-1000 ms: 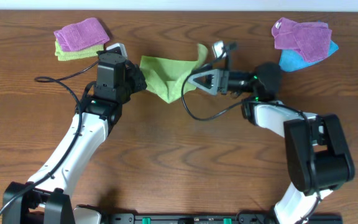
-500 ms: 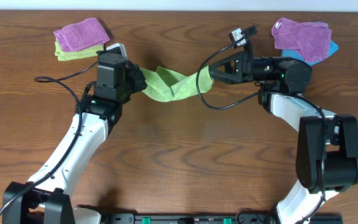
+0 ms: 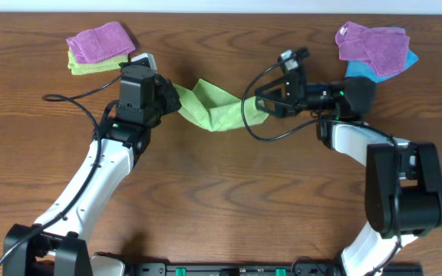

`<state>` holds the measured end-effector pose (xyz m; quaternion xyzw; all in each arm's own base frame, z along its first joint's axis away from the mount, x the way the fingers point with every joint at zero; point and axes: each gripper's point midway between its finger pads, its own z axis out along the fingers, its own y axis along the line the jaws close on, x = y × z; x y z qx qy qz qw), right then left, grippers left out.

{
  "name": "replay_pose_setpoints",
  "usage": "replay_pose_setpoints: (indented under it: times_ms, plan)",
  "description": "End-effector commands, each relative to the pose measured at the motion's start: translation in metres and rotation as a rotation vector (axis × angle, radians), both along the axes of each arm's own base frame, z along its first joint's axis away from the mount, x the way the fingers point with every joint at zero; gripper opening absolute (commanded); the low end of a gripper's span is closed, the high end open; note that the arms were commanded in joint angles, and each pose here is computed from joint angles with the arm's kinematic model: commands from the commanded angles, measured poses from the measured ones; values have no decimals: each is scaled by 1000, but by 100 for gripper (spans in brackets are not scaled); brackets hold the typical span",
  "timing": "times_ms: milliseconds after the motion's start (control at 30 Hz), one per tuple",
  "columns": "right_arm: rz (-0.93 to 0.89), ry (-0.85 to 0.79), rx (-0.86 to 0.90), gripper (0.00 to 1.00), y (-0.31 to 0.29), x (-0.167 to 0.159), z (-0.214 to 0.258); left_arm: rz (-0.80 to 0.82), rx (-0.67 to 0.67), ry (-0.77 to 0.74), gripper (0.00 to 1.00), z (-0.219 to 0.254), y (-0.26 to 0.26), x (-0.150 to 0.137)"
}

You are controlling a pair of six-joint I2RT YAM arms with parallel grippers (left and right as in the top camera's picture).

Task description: Fold the cloth

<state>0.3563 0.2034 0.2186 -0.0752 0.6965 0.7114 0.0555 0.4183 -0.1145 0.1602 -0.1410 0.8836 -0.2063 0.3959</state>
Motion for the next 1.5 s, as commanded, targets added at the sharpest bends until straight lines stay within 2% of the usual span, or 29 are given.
replay_pose_setpoints:
  times_ms: [0, 100, 233, 400, 567, 700, 867, 967, 1067, 1233, 1367, 1467]
  plan:
    - [-134, -102, -15, 99, -6, 24, -25, 16, 4, -40, 6, 16, 5, 6]
    - [-310, -40, -107, 99, -21, 53, -61, 16, 4, -40, 6, 16, 5, 6]
    - [-358, -37, -162, 99, -22, 58, -77, 16, 5, -39, 6, 16, 5, 5]
    - [-205, 114, -126, 99, 12, 28, -75, 23, 9, -41, 6, 16, 6, 6]
    - [84, 248, -86, 99, 56, -28, -62, 32, 16, -42, 6, 16, 8, 6]
    - [183, 192, -88, 99, 84, -54, -61, 31, 17, -38, 6, 15, 8, 6]
    - [123, -36, -92, 99, 91, -46, -68, 33, 31, 11, 6, 5, 10, -1]
    - [102, -60, -125, 99, 91, -46, -81, 39, 41, 31, 6, 1, 12, -4]
    - [49, -55, -281, 99, 90, -49, -123, 42, 44, 31, 6, 1, 13, -4]
    - [-21, -29, -685, 99, 56, -60, -202, 46, 48, 31, 6, 1, 14, -4]
    - [-29, -24, -788, 99, 42, -64, -213, 48, 49, 30, 6, 1, 14, -4]
    - [-36, -80, -863, 99, 33, -65, -211, 50, 51, 31, 6, 0, 15, -4]
